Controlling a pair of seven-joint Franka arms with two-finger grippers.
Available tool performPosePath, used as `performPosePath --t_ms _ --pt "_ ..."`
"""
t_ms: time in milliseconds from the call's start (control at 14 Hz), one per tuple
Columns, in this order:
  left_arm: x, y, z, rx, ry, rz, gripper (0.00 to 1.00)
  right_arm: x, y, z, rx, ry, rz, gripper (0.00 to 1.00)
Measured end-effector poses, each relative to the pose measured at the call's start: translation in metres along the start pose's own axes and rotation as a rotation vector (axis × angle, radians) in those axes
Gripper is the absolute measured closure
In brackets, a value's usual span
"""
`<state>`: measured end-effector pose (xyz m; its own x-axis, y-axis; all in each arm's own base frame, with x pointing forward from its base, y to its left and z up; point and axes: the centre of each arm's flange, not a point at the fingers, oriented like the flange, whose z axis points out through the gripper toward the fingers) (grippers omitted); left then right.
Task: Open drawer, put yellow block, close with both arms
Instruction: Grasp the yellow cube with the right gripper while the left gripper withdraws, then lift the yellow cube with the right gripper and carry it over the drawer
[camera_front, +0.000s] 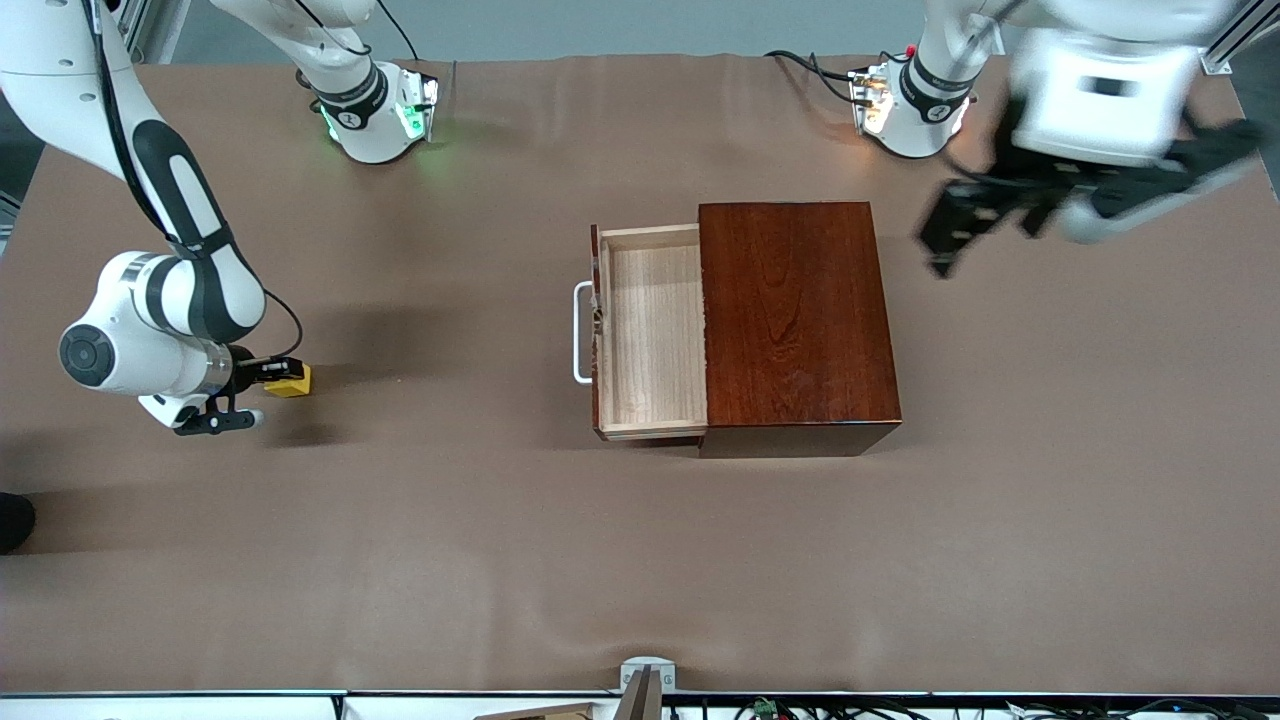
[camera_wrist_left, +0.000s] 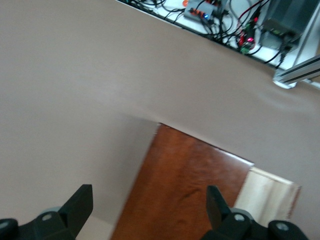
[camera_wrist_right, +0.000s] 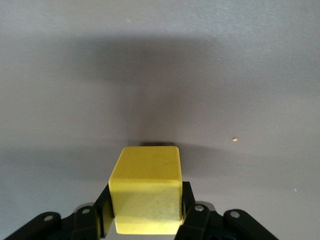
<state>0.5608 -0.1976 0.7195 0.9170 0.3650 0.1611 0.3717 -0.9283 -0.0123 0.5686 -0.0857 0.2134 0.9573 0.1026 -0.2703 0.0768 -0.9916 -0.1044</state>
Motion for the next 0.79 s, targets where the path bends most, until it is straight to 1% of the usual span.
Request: performPosePath --t_ms 214,357,500,571,786 --pt "0.042 -0.072 0.010 0.033 -0.043 0.092 0.00 0.009 -0.016 -0.044 0.026 -0.052 0.025 0.44" --pt "0.060 -0.115 0.017 0.046 -0.068 0.157 0.00 0.012 -0.039 -0.073 0.023 -0.079 0.072 0.44" --pt "0.068 -0.150 0.024 0.058 -0.094 0.207 0.00 0.013 -0.072 -0.093 0.020 -0.109 0.125 0.44" --pt "0.070 -0.161 0.026 0.061 -0.103 0.229 0.00 0.012 -0.089 -0.102 0.028 -0.121 0.152 0.44" --pt "0.062 -0.175 0.027 0.066 -0.123 0.270 0.00 0.009 -0.130 -0.130 0.046 -0.152 0.242 0.44"
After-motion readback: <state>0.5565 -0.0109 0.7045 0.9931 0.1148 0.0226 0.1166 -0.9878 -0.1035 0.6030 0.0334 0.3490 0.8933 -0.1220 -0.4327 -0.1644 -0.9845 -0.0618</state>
